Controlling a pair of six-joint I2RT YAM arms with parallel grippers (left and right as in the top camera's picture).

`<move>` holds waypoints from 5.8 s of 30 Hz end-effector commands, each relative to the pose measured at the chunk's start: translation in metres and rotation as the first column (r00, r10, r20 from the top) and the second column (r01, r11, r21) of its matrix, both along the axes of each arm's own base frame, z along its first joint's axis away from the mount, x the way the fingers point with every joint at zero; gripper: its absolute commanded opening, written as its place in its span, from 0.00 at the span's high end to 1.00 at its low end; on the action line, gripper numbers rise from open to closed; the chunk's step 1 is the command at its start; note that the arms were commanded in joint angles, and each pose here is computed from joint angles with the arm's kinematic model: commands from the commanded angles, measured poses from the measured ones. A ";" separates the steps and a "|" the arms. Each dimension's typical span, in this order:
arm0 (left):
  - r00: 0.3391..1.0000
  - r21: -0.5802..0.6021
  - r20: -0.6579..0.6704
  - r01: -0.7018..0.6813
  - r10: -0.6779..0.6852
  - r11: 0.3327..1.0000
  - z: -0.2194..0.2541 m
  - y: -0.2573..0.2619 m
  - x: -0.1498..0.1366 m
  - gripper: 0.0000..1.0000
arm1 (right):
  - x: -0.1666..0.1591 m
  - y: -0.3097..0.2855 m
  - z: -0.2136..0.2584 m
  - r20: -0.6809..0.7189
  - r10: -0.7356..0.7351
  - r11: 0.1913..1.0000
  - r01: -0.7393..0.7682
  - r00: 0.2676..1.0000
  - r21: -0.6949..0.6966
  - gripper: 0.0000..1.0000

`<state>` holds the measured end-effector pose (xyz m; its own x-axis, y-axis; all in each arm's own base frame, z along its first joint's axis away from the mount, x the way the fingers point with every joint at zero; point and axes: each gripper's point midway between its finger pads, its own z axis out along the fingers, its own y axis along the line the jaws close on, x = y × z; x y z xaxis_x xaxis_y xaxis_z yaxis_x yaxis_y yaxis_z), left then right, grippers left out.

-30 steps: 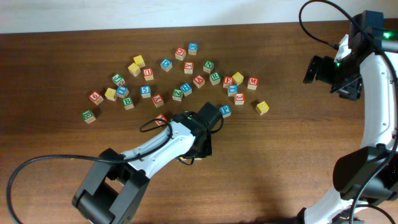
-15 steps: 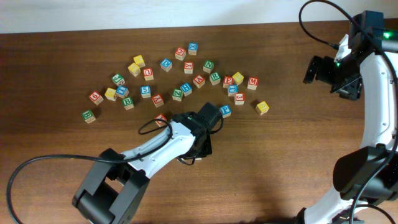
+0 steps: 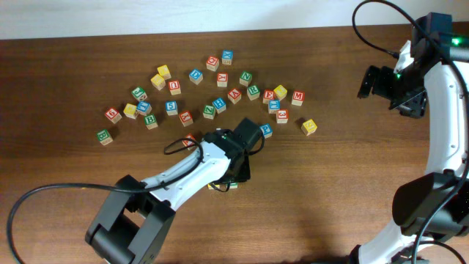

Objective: Spell out CVPR

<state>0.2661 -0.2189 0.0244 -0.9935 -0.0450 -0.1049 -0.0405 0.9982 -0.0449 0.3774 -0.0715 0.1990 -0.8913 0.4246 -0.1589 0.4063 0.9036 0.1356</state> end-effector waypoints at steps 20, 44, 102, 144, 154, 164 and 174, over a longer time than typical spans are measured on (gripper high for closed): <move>0.723 0.079 0.092 -0.691 0.685 0.718 0.127 0.309 0.062 0.01 | -0.002 -0.003 0.002 0.002 -0.014 1.000 0.014 1.000 -0.007 0.02; 0.641 0.090 0.223 -0.764 0.734 0.639 0.115 0.321 0.080 0.01 | -0.003 -0.003 0.002 0.002 -0.014 1.000 0.014 1.000 -0.008 0.02; 0.710 -0.048 0.136 -0.692 0.691 0.720 0.111 0.291 0.092 0.01 | 0.163 0.273 -0.143 0.292 0.770 0.636 -0.720 0.568 -0.276 0.25; 0.710 -0.048 0.136 -0.692 0.691 0.721 0.111 0.291 0.092 0.01 | 0.144 0.288 -0.188 0.199 0.718 0.696 -0.679 0.667 -0.234 0.59; 0.710 -0.048 0.136 -0.692 0.691 0.720 0.111 0.291 0.092 0.01 | 0.160 0.292 -0.118 0.307 0.689 0.724 -0.637 0.656 -0.265 0.71; 0.711 -0.044 0.129 -0.692 0.691 0.721 0.110 0.290 0.090 0.01 | 0.009 0.230 0.111 0.383 0.673 0.738 -0.611 0.633 -0.287 0.74; 0.714 -0.033 0.113 -0.693 0.691 0.720 0.109 0.289 0.085 0.01 | -0.094 0.218 -0.046 -0.015 0.586 0.810 -0.585 0.810 0.034 0.73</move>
